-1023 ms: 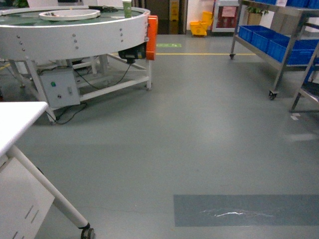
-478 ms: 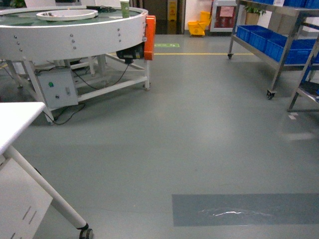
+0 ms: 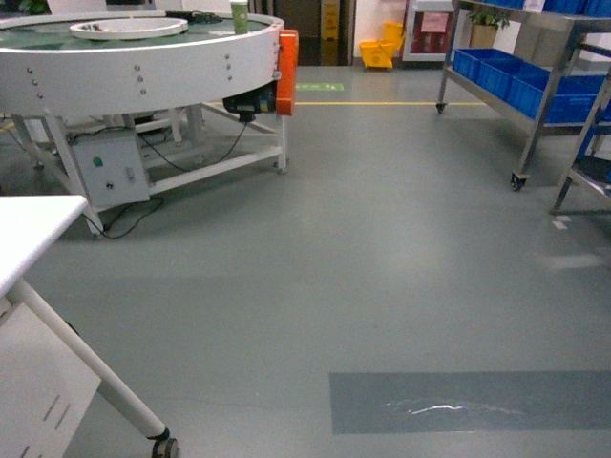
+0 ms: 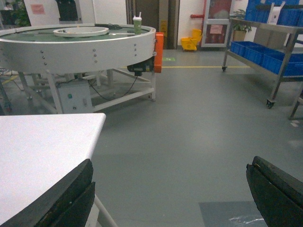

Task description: Pick red block from blue box to shelf

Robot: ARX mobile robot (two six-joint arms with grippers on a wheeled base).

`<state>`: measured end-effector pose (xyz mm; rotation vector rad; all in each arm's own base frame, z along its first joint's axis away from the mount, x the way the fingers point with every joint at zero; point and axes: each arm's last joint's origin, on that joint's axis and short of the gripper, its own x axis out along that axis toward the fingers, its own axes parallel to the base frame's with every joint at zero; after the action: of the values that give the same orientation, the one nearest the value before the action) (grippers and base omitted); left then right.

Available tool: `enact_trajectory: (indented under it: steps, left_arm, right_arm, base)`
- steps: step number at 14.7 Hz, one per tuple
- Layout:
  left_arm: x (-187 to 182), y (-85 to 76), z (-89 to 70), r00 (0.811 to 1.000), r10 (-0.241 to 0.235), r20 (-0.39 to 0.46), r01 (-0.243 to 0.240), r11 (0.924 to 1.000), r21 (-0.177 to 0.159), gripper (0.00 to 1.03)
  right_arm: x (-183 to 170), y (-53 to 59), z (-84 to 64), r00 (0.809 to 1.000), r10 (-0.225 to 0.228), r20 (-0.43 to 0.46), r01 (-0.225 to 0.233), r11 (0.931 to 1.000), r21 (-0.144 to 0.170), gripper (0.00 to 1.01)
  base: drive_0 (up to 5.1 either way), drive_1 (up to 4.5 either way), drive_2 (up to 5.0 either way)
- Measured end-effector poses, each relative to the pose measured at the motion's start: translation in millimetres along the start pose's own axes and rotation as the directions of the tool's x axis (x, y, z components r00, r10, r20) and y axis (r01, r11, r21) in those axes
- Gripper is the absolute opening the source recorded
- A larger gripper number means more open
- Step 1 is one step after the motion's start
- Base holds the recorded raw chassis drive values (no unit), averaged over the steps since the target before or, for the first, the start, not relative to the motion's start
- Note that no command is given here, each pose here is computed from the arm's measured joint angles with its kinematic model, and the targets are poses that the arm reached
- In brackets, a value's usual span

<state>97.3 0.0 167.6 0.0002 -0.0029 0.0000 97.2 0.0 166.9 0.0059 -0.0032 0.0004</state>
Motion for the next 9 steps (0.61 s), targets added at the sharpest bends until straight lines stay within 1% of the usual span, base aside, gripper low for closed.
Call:
enact_trajectory:
  steps: [9]
  left_arm:
    - [0.0,0.0,-0.2,1.0,0.0,-0.002,0.0,1.0,0.0,0.98]
  right_arm:
    - [0.0,0.0,0.0,1.0,0.0,0.0,0.0,1.0,0.0,0.27]
  base:
    - [0.0,0.0,0.0]
